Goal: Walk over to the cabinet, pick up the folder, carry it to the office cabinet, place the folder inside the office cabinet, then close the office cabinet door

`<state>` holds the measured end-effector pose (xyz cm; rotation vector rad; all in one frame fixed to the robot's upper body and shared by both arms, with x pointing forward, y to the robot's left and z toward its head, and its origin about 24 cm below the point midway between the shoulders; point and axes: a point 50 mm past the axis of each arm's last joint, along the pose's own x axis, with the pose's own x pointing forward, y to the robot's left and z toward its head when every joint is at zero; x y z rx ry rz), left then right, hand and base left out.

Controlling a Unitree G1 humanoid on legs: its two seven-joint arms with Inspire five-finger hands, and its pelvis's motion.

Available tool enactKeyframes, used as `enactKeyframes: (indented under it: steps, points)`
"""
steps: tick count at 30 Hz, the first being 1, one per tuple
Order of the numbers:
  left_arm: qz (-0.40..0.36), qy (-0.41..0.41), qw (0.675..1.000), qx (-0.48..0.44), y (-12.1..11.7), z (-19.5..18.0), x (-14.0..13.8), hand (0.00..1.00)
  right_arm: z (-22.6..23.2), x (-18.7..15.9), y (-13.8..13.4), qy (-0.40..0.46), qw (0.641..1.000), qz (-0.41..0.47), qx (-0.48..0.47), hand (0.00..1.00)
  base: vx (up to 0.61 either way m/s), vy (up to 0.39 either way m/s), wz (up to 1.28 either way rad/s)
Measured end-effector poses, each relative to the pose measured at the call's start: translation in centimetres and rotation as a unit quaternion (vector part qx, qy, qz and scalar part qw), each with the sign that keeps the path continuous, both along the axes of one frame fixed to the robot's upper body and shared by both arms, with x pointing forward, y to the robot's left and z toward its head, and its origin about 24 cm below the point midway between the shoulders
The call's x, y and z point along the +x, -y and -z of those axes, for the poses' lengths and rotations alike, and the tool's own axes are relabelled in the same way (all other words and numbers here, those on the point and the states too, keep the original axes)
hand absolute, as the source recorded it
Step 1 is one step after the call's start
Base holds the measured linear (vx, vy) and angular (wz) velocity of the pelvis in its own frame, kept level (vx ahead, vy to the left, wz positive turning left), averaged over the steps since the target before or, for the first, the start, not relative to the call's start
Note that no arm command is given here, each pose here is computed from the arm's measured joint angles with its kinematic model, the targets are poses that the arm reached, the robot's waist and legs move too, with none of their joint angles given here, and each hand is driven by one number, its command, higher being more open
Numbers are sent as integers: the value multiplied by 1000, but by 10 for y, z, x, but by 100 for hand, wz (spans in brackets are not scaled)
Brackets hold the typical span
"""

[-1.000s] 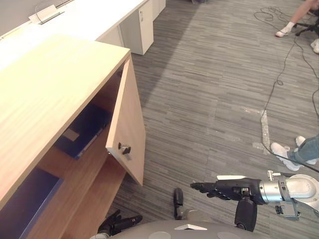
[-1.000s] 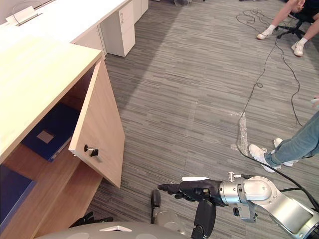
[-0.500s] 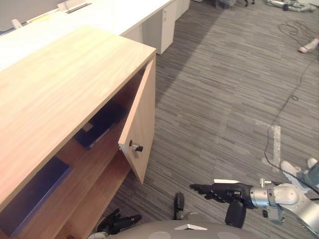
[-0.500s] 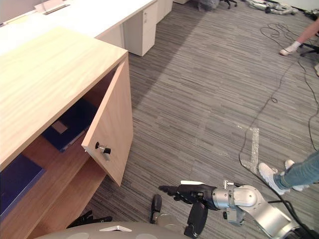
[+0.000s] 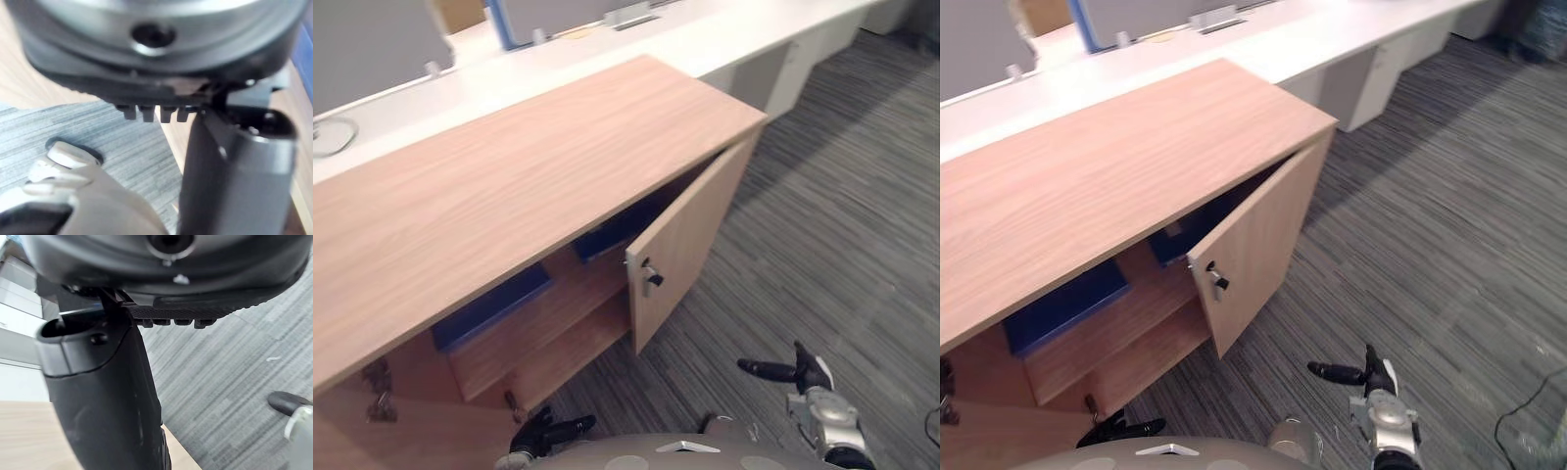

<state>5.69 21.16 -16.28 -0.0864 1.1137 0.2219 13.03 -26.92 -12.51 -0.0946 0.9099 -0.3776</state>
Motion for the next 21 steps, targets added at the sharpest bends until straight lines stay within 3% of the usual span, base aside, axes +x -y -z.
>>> enactKeyframes:
  steps: [6, 9, 16, 21]
  points:
    - [-31, 18, 999, 9, -5, -3, 13, 100, 30, -31, -62, -44, 992, 51, 109, 100, 30, -93, 89]
    - [-73, 29, 997, 9, -8, -4, 17, 100, 32, -38, -65, -50, 989, 69, 118, 100, 64, -249, 75]
    - [-179, 45, 982, -27, 11, -1, 23, 100, 39, -52, -70, -72, 982, 99, 142, 100, 50, -163, 59]
    - [-245, 53, 968, -29, 2, -2, 19, 100, 41, -55, -77, -70, 978, 114, 161, 100, -12, -46, 71]
